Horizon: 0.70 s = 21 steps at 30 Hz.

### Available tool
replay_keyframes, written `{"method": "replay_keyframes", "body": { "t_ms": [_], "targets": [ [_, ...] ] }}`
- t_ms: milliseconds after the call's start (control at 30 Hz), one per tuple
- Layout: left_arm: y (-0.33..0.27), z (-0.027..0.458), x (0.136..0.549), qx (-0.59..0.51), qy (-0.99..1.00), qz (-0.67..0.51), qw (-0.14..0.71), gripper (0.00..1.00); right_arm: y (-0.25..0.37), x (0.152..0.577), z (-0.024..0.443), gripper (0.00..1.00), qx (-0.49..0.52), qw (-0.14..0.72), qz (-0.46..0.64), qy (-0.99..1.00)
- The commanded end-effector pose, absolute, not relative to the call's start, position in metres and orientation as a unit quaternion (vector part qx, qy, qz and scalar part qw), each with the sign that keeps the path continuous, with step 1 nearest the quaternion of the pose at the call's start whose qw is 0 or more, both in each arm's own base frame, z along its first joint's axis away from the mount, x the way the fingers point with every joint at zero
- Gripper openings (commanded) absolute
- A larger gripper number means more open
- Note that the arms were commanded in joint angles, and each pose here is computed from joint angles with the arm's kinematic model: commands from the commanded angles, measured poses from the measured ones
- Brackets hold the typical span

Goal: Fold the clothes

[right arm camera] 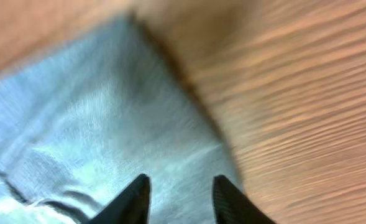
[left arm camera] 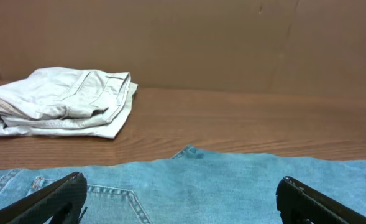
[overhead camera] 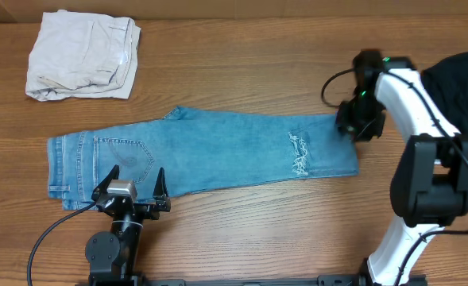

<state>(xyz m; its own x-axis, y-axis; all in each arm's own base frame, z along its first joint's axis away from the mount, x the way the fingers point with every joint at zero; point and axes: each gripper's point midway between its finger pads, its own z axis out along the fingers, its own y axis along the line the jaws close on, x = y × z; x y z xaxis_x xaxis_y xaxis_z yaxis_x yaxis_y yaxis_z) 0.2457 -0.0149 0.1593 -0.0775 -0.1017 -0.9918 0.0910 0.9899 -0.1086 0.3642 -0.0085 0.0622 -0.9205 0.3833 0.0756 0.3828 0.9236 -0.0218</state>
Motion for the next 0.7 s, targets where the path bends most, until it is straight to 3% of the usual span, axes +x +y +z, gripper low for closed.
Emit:
{"method": "replay_keyframes", "body": {
  "t_ms": [0, 200, 400, 667],
  "targets": [
    [-0.012, 0.159, 0.246, -0.002, 0.730, -0.061, 0.681, 1.00, -0.039, 0.376, 0.079, 0.40, -0.209, 0.003, -0.012, -0.978],
    [-0.012, 0.159, 0.246, -0.002, 0.730, -0.061, 0.681, 1.00, -0.024, 0.382, 0.070, 0.68, -0.126, -0.006, -0.109, -0.986],
    [-0.012, 0.159, 0.246, -0.002, 0.730, -0.061, 0.681, 1.00, -0.012, 0.375, 0.054, 0.69, -0.074, -0.004, -0.144, -0.987],
    [-0.012, 0.159, 0.246, -0.002, 0.730, -0.061, 0.681, 1.00, -0.012, 0.359, 0.022, 0.66, -0.079, 0.008, -0.145, -0.986]
  ]
}}
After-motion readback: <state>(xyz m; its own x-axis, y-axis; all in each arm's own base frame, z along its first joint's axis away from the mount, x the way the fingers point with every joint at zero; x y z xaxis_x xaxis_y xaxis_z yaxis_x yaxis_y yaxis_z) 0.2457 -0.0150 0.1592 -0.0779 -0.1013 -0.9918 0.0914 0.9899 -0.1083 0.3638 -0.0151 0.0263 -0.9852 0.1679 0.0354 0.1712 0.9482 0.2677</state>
